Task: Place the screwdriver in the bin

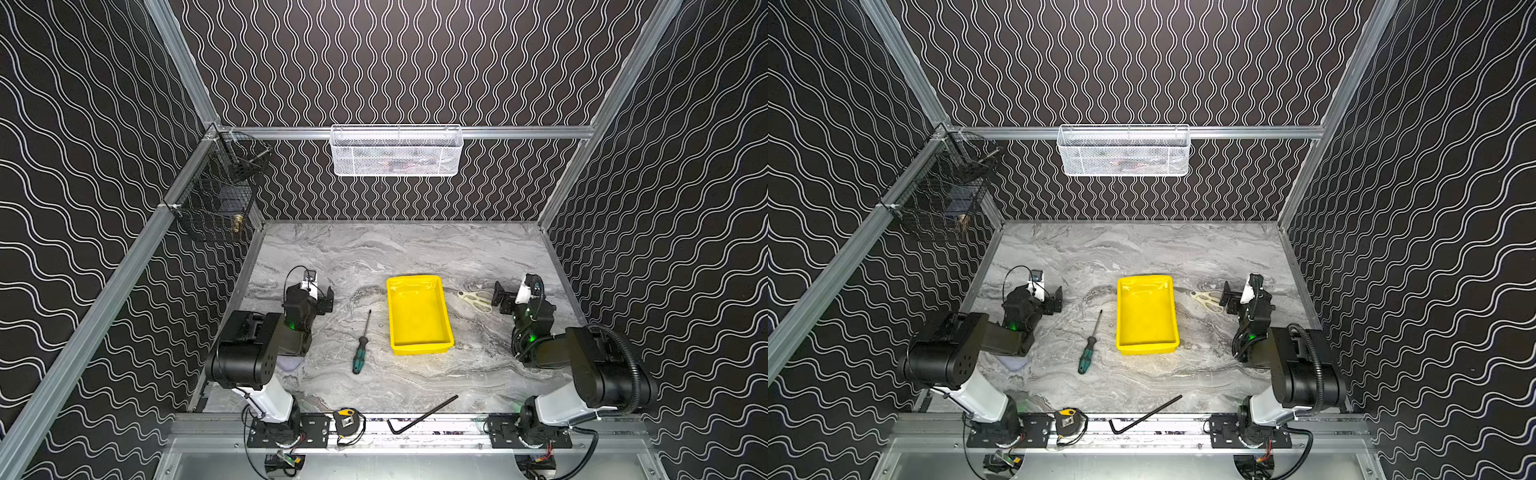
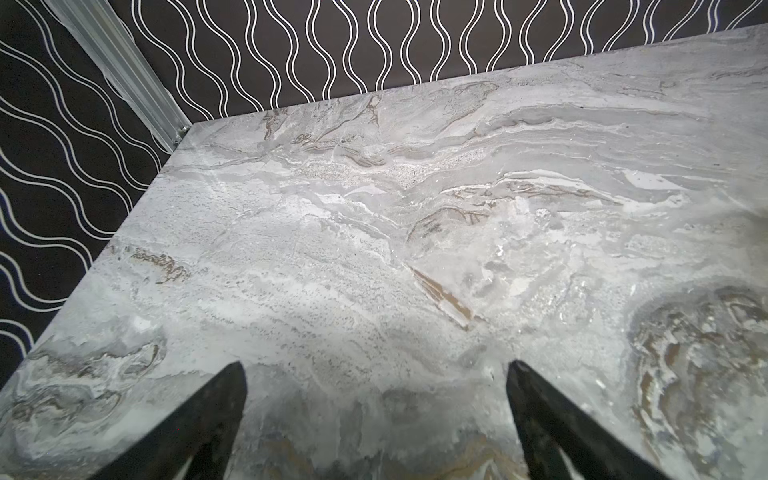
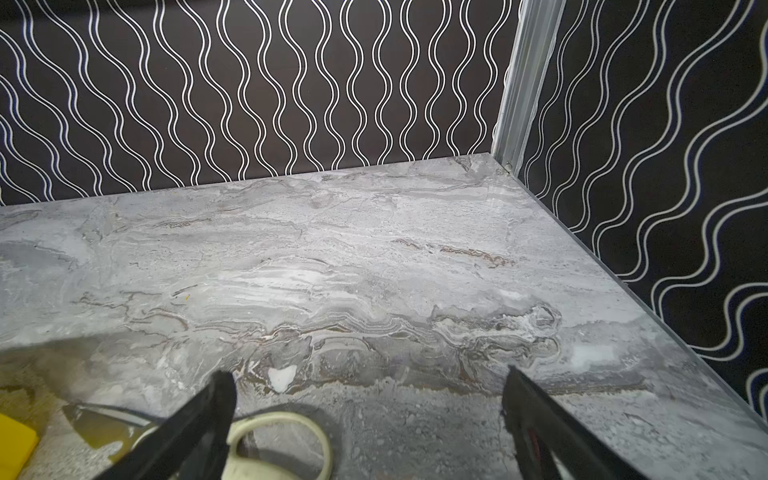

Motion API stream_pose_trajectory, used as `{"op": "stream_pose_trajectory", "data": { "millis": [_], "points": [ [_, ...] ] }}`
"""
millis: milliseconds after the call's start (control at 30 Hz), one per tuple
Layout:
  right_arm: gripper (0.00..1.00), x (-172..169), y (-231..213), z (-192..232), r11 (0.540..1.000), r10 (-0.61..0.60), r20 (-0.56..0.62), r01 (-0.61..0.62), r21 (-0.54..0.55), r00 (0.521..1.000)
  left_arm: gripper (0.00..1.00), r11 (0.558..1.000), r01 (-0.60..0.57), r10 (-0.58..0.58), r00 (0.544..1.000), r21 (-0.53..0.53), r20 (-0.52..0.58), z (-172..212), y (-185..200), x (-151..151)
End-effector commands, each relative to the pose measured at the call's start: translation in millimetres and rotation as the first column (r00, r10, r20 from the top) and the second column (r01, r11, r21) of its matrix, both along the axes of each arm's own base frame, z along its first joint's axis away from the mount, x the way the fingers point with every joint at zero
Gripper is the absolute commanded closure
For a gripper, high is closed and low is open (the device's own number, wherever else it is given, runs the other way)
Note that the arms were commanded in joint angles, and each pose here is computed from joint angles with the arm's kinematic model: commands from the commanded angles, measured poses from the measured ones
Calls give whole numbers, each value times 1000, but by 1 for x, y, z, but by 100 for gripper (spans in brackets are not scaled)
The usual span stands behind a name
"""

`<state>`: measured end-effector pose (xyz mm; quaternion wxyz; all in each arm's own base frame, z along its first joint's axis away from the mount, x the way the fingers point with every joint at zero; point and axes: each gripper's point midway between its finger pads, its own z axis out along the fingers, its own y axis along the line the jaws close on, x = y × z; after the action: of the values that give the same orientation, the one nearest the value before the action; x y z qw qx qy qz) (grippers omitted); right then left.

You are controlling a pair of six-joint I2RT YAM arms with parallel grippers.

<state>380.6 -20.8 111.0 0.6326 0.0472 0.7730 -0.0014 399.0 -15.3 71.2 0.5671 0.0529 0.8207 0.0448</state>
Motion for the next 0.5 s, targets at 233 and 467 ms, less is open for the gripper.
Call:
{"op": "stream_pose_trajectory", "data": {
  "millis": [233, 467],
  "points": [
    [0, 1, -1, 6, 1000, -6, 26, 6, 0, 1000, 1, 1000, -3, 4, 1000, -9, 13, 3, 1, 1],
    [0, 1, -2, 7, 1000, -9, 28, 10, -1, 1000, 1, 1000, -1, 1, 1000, -11, 11, 3, 0, 1]
  ]
}}
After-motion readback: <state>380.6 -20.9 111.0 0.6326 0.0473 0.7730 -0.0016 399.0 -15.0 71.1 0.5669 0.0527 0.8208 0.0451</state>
